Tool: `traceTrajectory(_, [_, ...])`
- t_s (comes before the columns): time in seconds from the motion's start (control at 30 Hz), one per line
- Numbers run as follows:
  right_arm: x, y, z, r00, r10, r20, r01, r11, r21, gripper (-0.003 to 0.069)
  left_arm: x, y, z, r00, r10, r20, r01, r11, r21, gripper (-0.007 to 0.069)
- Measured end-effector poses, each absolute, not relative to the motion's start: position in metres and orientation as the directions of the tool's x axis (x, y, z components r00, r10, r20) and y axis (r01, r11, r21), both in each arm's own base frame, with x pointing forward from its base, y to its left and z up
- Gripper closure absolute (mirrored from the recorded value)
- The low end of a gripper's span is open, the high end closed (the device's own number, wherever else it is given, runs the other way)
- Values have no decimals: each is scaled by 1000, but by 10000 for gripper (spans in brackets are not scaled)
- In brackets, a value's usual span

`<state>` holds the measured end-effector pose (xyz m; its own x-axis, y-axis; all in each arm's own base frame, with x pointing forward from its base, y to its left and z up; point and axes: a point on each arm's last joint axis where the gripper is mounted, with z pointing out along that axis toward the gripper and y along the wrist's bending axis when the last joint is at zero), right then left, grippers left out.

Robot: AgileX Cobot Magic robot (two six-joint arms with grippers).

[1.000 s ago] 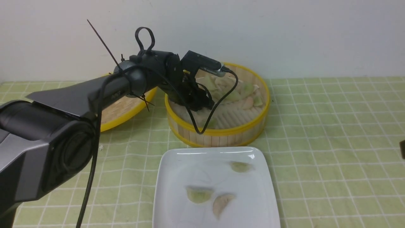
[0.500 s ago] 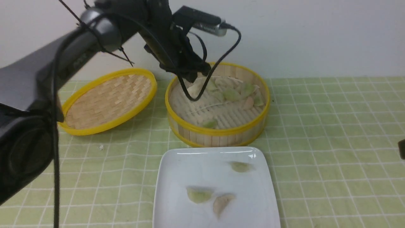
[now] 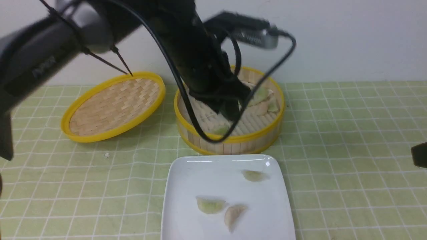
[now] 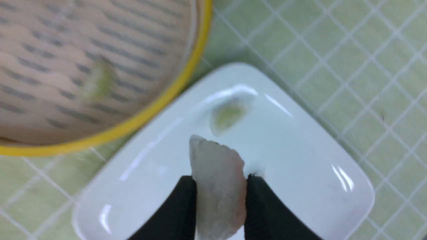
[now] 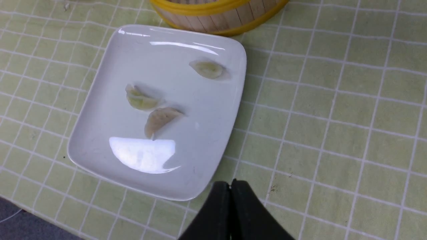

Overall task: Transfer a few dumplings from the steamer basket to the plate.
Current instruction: Use the left arm to put the dumpling into the plate

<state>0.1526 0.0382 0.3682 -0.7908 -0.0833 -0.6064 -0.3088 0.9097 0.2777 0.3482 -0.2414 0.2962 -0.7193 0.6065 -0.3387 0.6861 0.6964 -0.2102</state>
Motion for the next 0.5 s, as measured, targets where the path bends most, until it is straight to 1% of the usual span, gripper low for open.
traceTrajectory(0.03, [153,38,368,-789,-88,-608,-313,909,275,673,345,-246,285,-719,623,-308,690,690,-216,461])
traceTrajectory(0.07, [153,38,368,-785,-99,-611,-323,908,267,673,344,-253,265,-722,643,-256,691,686,-226,461])
traceTrajectory(0.23, [153,38,368,-779,-116,-616,-338,906,256,673,351,-265,210,-723,677,-133,688,691,-222,461])
traceTrajectory(0.33, [153,39,368,-778,-116,-617,-340,904,259,673,355,-264,192,-719,689,-89,692,697,-191,459])
traceTrajectory(0.43, [153,39,369,-774,-119,-622,-344,904,254,673,358,-262,183,-713,698,-66,698,696,-168,409])
traceTrajectory(0.5, [155,39,370,-752,-130,-646,-362,901,239,673,358,-262,181,-713,699,-59,698,699,-158,330])
